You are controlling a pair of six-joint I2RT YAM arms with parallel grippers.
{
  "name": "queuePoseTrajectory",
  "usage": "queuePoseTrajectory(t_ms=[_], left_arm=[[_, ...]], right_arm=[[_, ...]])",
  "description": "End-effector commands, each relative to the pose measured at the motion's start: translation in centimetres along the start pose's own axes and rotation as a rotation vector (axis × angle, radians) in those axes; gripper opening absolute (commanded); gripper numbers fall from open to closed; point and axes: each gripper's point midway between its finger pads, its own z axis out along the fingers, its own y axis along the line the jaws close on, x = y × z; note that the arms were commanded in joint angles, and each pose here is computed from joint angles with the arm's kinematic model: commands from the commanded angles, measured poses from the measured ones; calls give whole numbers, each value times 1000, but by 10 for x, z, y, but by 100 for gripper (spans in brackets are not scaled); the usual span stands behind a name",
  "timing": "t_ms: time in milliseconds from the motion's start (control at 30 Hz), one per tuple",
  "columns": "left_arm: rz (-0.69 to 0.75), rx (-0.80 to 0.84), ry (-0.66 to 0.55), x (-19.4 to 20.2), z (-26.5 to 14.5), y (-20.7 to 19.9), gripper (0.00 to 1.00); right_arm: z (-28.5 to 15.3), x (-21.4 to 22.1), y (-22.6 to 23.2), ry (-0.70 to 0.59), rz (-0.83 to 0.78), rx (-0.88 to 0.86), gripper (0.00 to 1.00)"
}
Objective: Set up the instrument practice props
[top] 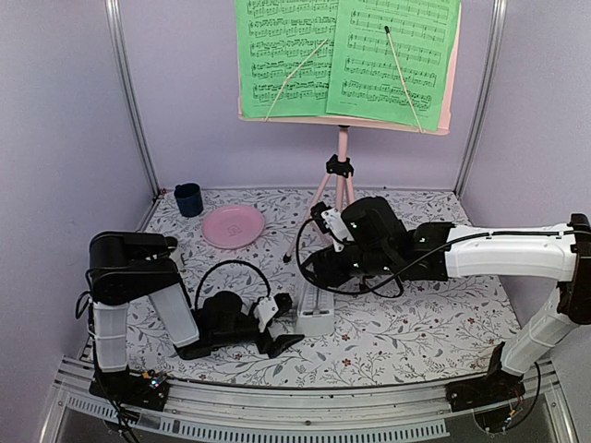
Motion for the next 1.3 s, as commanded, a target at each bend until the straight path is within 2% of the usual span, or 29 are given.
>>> queuePoseTrajectory(t_ms=[0, 400, 1067, 1267], left_arm=[[36, -1, -40, -17, 1, -5, 85], [64, -57, -57, -20, -4, -5, 81], [62, -57, -51, -15, -6, -8, 69], [50, -72, -53, -15, -9, -6, 72]], right_arm=[[5, 15, 23, 70, 30, -81, 51], [8, 19, 25, 83, 30, -84, 51], [6, 20, 25, 82, 26, -83, 51], [5, 18, 28, 79, 27, -93, 54]])
